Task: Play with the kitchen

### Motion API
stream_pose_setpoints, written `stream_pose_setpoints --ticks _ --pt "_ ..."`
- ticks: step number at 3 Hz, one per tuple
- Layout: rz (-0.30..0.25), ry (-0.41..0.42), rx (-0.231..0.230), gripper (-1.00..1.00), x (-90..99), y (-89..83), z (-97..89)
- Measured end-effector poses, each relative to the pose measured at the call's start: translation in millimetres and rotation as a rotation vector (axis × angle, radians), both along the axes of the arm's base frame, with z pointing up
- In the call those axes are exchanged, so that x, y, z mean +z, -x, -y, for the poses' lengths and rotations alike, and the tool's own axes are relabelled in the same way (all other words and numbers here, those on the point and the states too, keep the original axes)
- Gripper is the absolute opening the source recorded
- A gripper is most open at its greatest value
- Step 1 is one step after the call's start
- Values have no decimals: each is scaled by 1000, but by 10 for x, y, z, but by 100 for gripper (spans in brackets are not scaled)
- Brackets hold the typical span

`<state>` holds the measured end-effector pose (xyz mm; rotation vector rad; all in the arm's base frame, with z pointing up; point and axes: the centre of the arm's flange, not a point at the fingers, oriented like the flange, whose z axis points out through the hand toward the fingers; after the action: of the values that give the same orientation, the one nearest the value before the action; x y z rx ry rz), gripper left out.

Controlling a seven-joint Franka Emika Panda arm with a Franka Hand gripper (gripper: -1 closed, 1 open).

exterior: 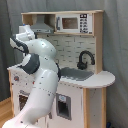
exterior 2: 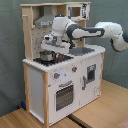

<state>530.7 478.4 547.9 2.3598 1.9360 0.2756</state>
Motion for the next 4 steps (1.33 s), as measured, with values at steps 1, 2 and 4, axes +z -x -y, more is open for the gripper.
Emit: stream_pose_setpoints --ticks 1,2,4 --pt "-1 1 -1 100 -2 0 1" --pt "-2 3 -3 100 -5 2 3" --pt "164 -72 -14 100 939 624 -224"
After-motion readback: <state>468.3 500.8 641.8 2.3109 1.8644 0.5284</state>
